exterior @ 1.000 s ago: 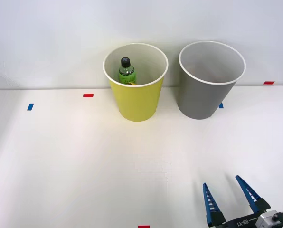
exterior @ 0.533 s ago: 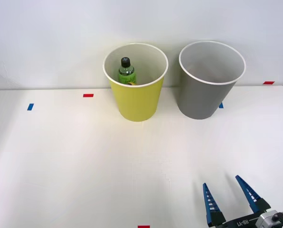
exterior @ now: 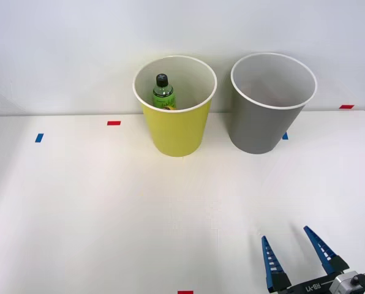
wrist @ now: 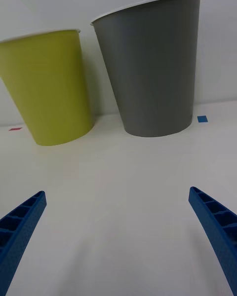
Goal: Put cans in the gray bin, plastic bottles in the light green bin
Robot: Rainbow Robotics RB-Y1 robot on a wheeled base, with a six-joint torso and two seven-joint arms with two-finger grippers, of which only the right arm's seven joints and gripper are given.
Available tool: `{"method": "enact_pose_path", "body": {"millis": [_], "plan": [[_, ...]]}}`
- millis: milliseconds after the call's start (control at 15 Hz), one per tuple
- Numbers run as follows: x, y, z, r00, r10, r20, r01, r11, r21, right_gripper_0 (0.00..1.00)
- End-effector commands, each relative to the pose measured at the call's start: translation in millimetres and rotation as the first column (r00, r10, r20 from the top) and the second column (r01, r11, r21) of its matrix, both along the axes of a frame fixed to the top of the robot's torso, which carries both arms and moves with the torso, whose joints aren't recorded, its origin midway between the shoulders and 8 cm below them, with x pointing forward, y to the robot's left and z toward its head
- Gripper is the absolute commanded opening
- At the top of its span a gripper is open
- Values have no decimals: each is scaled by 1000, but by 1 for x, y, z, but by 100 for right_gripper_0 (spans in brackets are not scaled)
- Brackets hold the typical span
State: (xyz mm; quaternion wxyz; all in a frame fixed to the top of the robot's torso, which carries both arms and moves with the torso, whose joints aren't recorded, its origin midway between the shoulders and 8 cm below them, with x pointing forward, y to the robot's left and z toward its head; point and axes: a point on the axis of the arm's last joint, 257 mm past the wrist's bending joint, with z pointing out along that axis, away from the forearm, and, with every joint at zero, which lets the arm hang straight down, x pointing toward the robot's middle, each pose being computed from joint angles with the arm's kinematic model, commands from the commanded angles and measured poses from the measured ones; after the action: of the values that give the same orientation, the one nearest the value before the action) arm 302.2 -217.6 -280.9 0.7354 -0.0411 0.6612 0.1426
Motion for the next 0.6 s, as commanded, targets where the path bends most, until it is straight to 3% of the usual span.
{"method": "enact_pose_path", "body": {"millis": [67, 600], "plan": [[0, 0, 0, 1000, 0, 0, 0, 1000, 0, 100], [0, 0, 0, 1000, 0, 0, 0, 1000, 0, 100]]}}
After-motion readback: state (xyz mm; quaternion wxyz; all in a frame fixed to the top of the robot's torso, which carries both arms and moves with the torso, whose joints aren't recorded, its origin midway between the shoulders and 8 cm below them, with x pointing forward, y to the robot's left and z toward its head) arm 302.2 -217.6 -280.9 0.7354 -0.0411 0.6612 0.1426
